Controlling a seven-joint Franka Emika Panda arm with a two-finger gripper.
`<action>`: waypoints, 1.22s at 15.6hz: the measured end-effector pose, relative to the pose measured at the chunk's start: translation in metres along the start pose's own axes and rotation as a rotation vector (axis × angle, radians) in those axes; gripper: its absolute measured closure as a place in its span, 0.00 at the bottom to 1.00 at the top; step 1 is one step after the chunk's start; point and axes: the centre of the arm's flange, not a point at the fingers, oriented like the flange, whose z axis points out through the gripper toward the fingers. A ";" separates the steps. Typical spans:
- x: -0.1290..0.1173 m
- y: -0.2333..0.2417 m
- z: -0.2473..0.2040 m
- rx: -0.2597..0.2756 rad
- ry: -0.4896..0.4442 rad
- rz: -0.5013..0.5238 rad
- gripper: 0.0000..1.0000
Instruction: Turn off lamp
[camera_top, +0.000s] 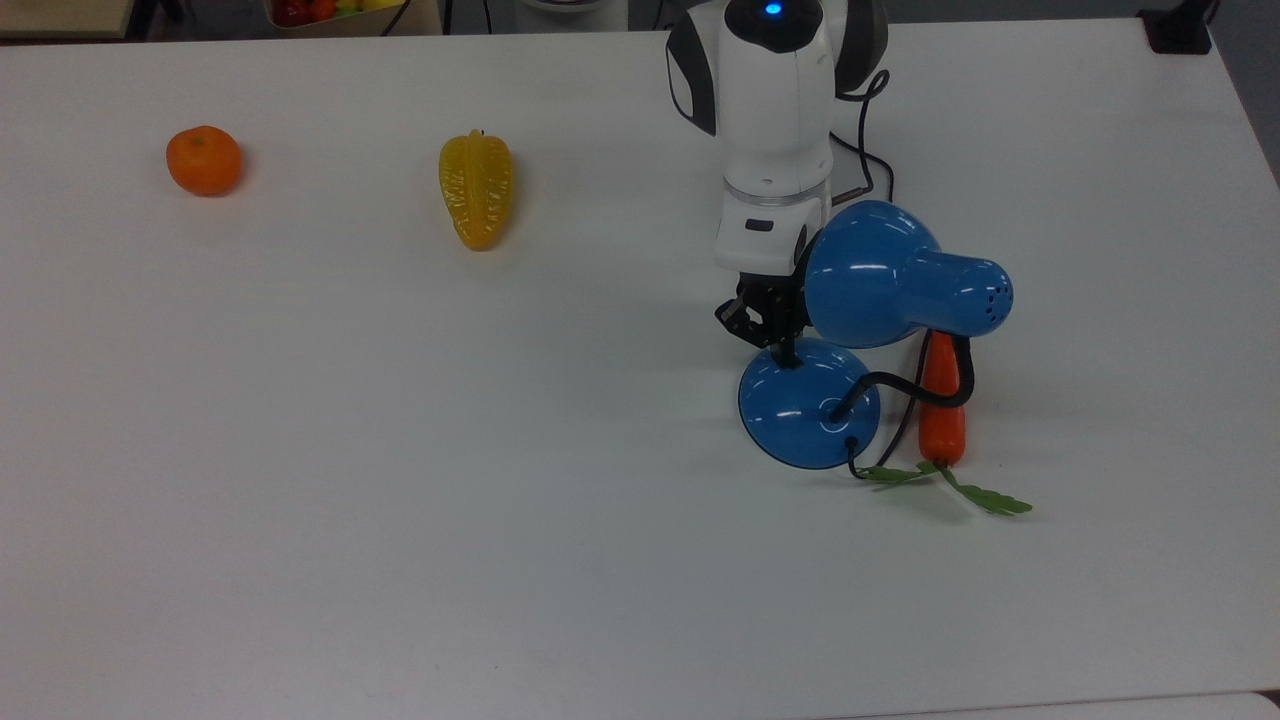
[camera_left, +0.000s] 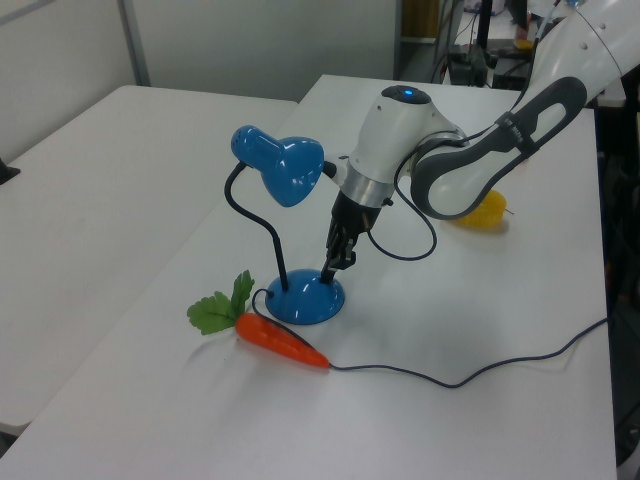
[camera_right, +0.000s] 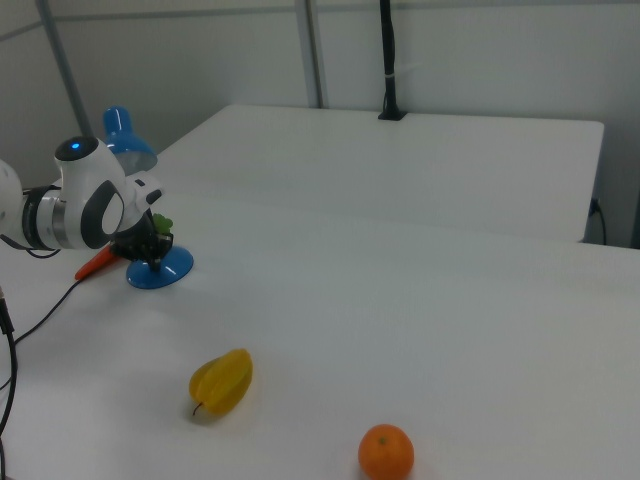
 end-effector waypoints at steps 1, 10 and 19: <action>0.000 0.000 0.000 -0.001 -0.001 -0.001 0.99; -0.008 0.003 -0.009 0.004 -0.081 0.002 0.99; -0.023 0.025 -0.122 0.006 -0.314 0.039 0.59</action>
